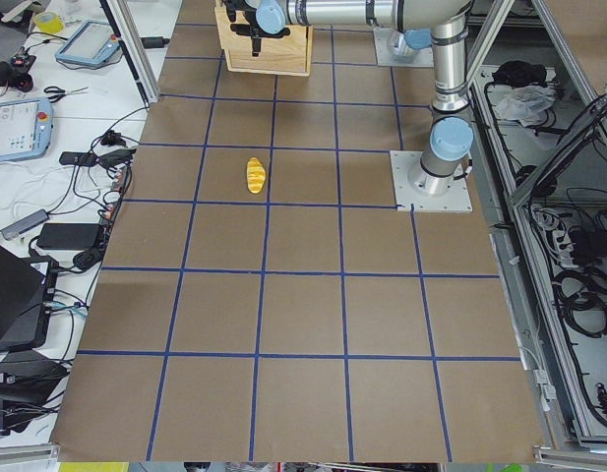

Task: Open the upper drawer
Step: 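Pull the handle with the left gripper, sliding the drawer outward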

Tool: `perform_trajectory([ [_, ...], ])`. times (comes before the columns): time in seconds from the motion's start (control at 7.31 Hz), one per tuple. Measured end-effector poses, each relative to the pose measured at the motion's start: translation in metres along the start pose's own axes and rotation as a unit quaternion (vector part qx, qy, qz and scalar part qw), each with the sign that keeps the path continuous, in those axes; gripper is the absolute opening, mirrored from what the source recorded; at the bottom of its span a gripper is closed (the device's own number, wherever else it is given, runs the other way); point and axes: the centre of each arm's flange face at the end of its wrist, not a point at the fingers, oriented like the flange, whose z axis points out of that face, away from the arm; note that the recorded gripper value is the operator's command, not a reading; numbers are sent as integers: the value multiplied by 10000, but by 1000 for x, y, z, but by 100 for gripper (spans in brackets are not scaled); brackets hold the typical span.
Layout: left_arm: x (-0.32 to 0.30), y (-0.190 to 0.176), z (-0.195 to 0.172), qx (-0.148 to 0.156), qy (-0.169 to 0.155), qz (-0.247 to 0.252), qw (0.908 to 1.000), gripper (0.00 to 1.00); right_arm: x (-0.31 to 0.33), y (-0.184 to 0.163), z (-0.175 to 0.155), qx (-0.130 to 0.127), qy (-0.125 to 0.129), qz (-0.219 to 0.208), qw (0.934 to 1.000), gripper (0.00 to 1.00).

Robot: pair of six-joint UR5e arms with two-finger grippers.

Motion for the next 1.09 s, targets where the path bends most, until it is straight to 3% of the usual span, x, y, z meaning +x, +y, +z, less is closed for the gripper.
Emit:
perform_trajectory([
  [1.09,-39,-23,-9,2,-154,31,9999,100,0,0,0,0,-4,0,10000,100],
])
